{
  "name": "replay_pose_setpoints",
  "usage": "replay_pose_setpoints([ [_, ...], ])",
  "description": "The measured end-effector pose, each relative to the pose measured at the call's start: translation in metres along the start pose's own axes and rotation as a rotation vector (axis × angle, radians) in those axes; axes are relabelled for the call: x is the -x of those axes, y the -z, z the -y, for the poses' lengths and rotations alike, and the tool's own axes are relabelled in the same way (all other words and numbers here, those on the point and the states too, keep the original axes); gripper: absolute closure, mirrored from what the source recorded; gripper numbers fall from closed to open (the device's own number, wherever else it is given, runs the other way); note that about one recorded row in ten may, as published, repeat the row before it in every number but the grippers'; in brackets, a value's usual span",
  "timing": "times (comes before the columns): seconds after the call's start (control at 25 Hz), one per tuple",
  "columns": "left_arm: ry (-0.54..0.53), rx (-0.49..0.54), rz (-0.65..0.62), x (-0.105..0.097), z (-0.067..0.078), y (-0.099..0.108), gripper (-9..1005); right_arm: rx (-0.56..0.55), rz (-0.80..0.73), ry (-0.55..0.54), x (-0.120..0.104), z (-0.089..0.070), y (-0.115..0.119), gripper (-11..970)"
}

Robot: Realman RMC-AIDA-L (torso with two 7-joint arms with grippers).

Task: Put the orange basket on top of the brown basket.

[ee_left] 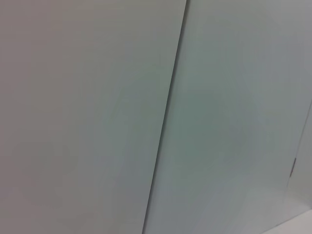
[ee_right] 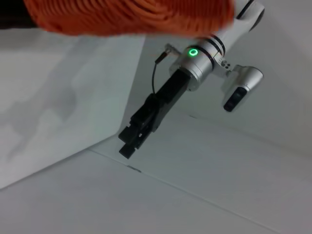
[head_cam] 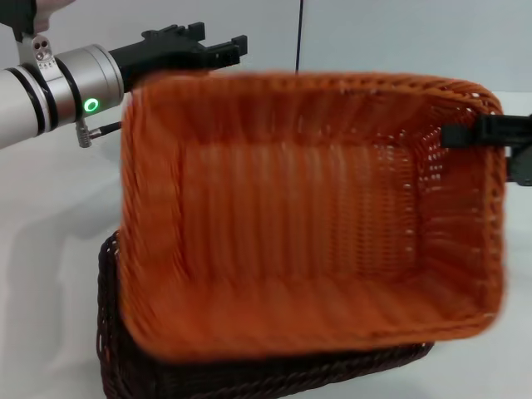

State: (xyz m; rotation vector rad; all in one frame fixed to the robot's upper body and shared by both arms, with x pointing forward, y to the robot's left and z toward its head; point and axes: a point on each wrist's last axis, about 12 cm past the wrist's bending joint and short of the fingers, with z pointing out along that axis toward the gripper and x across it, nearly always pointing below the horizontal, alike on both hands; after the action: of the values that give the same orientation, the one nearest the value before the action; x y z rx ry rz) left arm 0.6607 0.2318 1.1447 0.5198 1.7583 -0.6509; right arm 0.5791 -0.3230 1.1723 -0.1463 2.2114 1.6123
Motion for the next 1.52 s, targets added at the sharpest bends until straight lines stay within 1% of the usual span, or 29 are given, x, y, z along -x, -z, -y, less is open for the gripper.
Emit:
replay_pose_setpoints([
  [0.16, -0.004, 0.003, 0.001, 0.000, 0.000, 0.000, 152, -0.007, -0.005, 0.022, 0.003, -0.003, 0.008, 162],
  [0.2, -0.004, 0.003, 0.001, 0.000, 0.000, 0.000, 152, -0.001, -0.031, 0.033, 0.004, -0.007, 0.010, 162],
  [0.28, -0.002, 0.010, 0.001, 0.000, -0.001, -0.001, 152, 0.003, -0.046, 0.035, 0.005, -0.009, 0.010, 163],
  [0.4, -0.002, 0.010, 0.001, 0.000, -0.001, -0.001, 152, -0.004, -0.065, 0.006, 0.006, -0.009, 0.009, 163],
  [0.44, -0.012, 0.014, 0.002, 0.005, 0.000, -0.006, 152, -0.013, -0.055, -0.013, 0.007, -0.008, 0.007, 163],
  [0.48, -0.015, 0.013, 0.004, 0.006, 0.000, -0.006, 152, -0.013, -0.055, -0.013, 0.007, -0.008, 0.007, 163],
  [0.68, -0.020, 0.006, 0.009, 0.009, 0.002, -0.010, 152, -0.013, 0.006, -0.062, 0.009, -0.002, 0.001, 163],
  [0.76, -0.024, 0.002, 0.011, 0.011, 0.003, -0.011, 152, 0.000, 0.015, -0.097, 0.013, -0.005, -0.001, 163],
  [0.84, -0.026, 0.001, 0.011, 0.012, 0.003, -0.012, 152, 0.001, 0.008, -0.125, 0.019, -0.010, -0.002, 163],
  [0.92, -0.027, 0.000, 0.011, 0.012, 0.004, -0.012, 152, -0.019, -0.018, -0.137, 0.027, -0.018, 0.000, 164],
  [1.0, -0.027, -0.001, 0.011, 0.012, 0.004, -0.012, 152, -0.070, -0.057, -0.144, 0.033, -0.023, 0.003, 164],
  [1.12, -0.027, 0.000, 0.009, 0.012, 0.003, -0.012, 152, -0.138, -0.112, -0.143, 0.038, -0.027, 0.008, 164],
  [1.2, -0.024, 0.004, 0.007, 0.010, 0.002, -0.010, 152, -0.153, -0.122, -0.132, 0.039, -0.029, 0.011, 164],
  [1.32, -0.016, 0.014, 0.010, 0.009, 0.000, -0.008, 152, -0.167, -0.069, -0.083, 0.041, -0.027, 0.022, 164],
  [1.44, -0.004, 0.018, 0.020, 0.009, -0.001, -0.007, 152, -0.138, 0.105, -0.008, 0.043, -0.022, 0.048, 164],
  [1.52, 0.012, 0.025, 0.044, 0.010, -0.002, -0.005, 152, -0.112, 0.241, 0.072, 0.041, -0.017, 0.067, 164],
])
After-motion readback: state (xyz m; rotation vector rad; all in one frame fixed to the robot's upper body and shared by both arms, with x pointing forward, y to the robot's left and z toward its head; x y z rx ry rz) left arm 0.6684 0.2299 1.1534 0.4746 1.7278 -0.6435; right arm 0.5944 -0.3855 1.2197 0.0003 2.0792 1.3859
